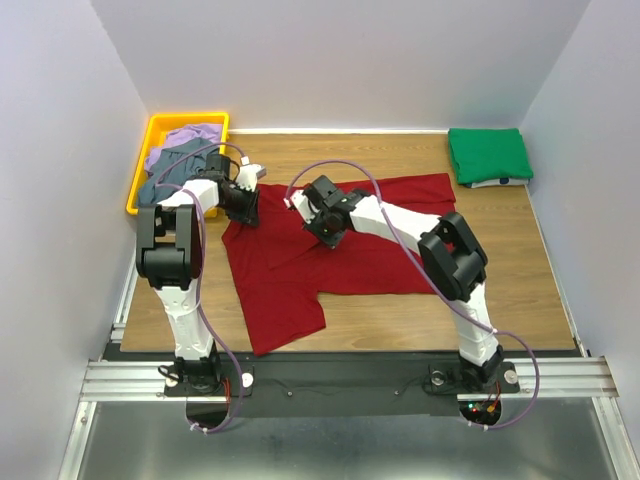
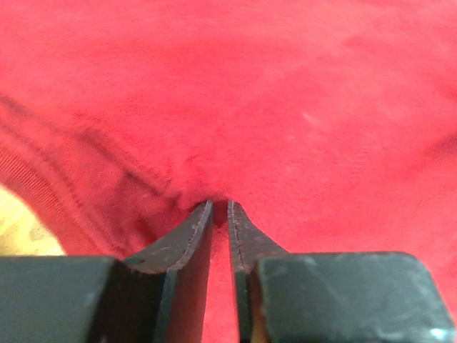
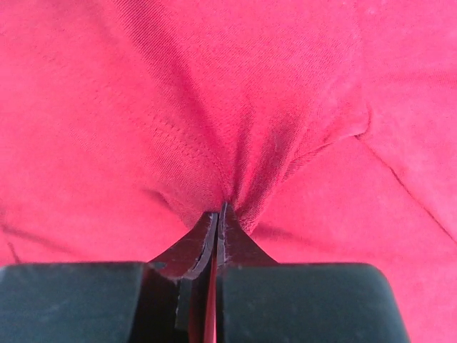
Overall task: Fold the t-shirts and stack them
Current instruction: Fold the tshirt
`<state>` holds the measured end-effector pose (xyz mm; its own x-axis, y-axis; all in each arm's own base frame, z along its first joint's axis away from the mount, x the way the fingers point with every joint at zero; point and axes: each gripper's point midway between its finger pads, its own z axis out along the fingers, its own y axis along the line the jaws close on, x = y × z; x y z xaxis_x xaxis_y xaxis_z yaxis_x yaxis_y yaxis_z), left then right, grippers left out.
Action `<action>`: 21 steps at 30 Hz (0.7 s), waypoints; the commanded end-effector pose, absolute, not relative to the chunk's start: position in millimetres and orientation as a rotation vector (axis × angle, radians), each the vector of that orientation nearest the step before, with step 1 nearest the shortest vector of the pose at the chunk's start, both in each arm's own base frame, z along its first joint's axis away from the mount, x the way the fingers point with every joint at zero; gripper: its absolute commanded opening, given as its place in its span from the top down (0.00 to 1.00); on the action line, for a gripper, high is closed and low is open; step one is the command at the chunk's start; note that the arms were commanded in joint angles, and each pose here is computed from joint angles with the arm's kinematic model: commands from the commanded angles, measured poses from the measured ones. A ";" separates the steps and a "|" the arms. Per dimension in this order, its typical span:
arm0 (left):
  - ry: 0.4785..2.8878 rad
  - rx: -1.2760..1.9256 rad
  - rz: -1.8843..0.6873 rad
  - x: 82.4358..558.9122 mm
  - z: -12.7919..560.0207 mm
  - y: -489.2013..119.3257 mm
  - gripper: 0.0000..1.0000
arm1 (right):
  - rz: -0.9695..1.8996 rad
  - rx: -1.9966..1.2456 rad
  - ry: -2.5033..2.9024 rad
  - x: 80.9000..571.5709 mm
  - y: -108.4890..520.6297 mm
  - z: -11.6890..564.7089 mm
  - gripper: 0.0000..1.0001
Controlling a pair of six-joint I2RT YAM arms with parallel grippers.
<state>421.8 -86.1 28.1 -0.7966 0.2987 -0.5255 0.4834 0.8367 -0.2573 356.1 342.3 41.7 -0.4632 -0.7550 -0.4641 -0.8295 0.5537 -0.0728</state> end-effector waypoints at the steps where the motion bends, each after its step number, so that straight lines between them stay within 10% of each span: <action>1: 2.550 0.597 -0.465 427.5 23.5 -80.3 0.74 | 0.208 -1.306 2.285 348.0 329.3 69.8 0.96; 7: 2.465 0.677 -0.506 413.6 49.4 -87.3 0.70 | 0.212 -1.291 2.304 347.2 309.3 72.2 0.48; 21: 2.262 0.662 -0.462 466.6 113.9 -106.8 0.68 | 0.346 -0.761 2.397 440.5 159.9 117.2 0.54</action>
<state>436.2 -92.6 93.1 -0.6617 0.3459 -0.6652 0.5704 0.8081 -0.1472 417.9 193.5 103.6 -0.6388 -0.5149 -0.5717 -0.6491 0.7596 0.0412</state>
